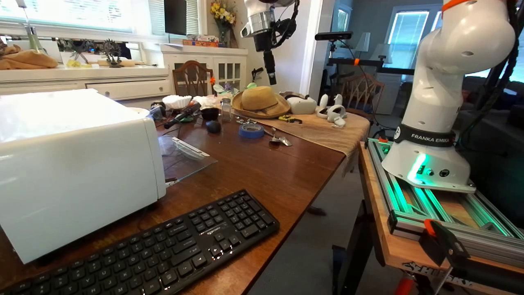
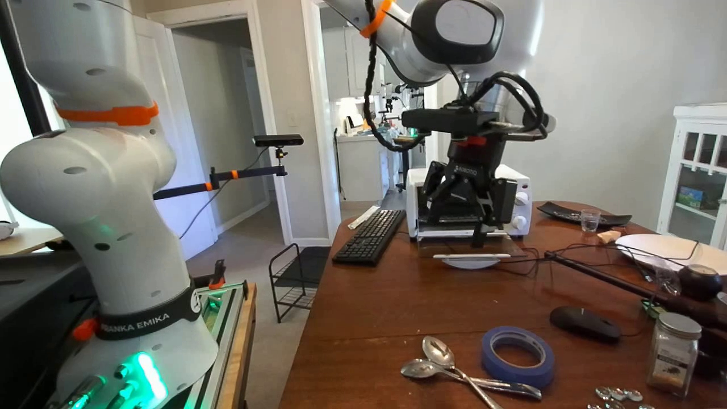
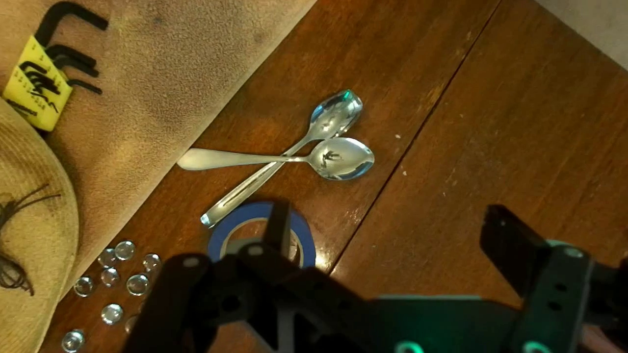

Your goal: Put the blue masking tape in the oven then close the oven door.

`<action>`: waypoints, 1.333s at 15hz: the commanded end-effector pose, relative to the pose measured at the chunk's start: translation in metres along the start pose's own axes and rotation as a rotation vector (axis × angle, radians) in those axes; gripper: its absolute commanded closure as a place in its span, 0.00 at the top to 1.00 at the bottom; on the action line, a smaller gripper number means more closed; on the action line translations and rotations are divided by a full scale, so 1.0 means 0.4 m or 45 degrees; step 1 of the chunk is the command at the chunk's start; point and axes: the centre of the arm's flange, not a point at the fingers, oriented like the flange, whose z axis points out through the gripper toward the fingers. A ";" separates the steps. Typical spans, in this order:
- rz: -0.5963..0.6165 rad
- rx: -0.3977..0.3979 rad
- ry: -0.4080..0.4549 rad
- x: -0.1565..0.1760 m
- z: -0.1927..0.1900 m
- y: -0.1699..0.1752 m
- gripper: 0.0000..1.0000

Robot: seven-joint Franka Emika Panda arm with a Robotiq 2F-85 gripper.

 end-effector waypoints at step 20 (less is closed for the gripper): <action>0.011 0.004 -0.291 0.326 0.388 0.134 1.00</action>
